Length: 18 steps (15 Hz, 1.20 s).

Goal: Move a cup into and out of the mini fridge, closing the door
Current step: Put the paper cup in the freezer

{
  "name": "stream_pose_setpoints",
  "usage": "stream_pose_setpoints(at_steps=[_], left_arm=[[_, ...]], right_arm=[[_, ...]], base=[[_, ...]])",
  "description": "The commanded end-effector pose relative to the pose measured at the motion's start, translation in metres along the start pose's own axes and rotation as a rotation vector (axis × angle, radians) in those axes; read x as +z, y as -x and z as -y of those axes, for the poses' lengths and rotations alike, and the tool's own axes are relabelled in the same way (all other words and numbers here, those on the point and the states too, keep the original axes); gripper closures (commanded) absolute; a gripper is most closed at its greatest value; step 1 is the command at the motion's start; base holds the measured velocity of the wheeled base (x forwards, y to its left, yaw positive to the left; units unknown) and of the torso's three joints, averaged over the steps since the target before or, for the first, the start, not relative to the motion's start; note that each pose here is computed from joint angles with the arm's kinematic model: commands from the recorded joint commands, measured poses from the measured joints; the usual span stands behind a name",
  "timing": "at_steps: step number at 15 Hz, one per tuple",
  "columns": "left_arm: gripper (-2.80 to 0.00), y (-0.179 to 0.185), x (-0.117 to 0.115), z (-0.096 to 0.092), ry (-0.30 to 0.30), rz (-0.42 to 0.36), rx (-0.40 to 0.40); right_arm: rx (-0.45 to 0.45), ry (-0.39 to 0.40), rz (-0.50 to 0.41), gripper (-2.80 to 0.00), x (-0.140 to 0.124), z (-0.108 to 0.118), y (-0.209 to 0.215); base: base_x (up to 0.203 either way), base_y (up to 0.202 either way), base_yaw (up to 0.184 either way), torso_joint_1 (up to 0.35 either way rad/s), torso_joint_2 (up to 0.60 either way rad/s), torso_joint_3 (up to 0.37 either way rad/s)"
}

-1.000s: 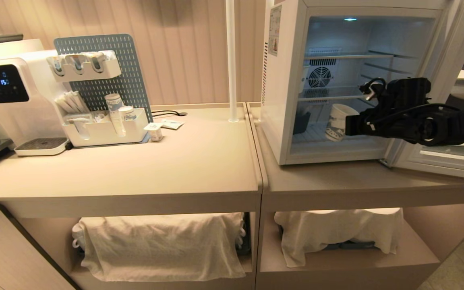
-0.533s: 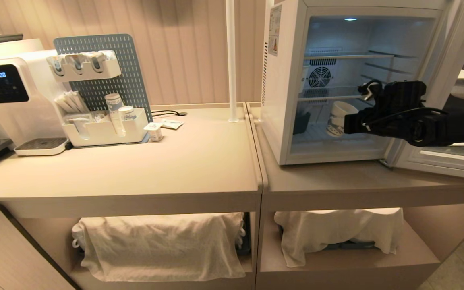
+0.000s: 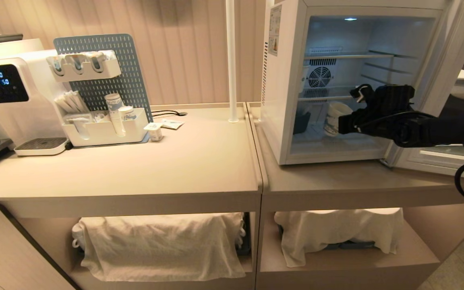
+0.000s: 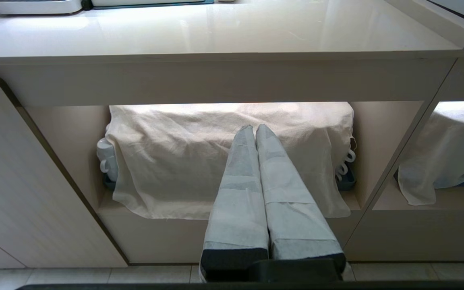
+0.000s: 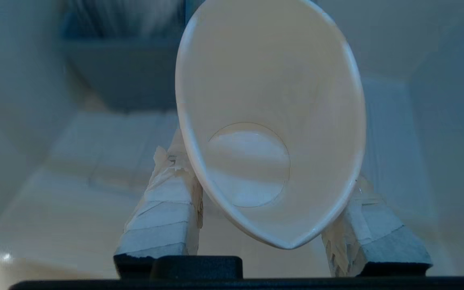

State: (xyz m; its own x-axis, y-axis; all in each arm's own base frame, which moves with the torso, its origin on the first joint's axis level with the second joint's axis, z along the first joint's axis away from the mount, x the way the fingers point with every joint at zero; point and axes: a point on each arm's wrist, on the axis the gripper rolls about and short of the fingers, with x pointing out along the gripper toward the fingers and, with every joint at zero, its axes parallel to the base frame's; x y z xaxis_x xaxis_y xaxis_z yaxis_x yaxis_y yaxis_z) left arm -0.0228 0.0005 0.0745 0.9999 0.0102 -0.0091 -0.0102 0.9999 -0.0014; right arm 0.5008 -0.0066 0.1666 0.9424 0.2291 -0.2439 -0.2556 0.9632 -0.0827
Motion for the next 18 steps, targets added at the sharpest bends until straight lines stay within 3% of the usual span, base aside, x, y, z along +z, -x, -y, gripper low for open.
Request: stream_pose_setpoints(at_steps=[1,8,9,18], left_arm=[[0.0,0.0,0.0,0.0,0.0,-0.002,0.001],[0.0,0.0,0.0,0.0,0.0,-0.003,0.001],[0.0,0.0,0.0,0.0,0.0,-0.003,0.001],[0.0,0.0,0.0,0.0,0.0,-0.003,0.001]], right_arm=[[0.003,-0.002,0.006,0.0,-0.006,0.001,-0.013],[0.019,-0.013,-0.028,0.0,-0.02,-0.001,-0.022],[0.018,-0.011,-0.023,-2.8,-0.019,-0.001,-0.022],[0.021,0.008,-0.008,-2.8,-0.011,-0.001,-0.017]], base=[[0.0,0.0,0.0,0.0,0.0,0.0],[0.0,0.0,0.0,0.0,0.0,0.0],[0.0,0.0,0.0,0.0,0.0,0.0],[0.0,0.0,0.0,0.0,0.0,0.0]])
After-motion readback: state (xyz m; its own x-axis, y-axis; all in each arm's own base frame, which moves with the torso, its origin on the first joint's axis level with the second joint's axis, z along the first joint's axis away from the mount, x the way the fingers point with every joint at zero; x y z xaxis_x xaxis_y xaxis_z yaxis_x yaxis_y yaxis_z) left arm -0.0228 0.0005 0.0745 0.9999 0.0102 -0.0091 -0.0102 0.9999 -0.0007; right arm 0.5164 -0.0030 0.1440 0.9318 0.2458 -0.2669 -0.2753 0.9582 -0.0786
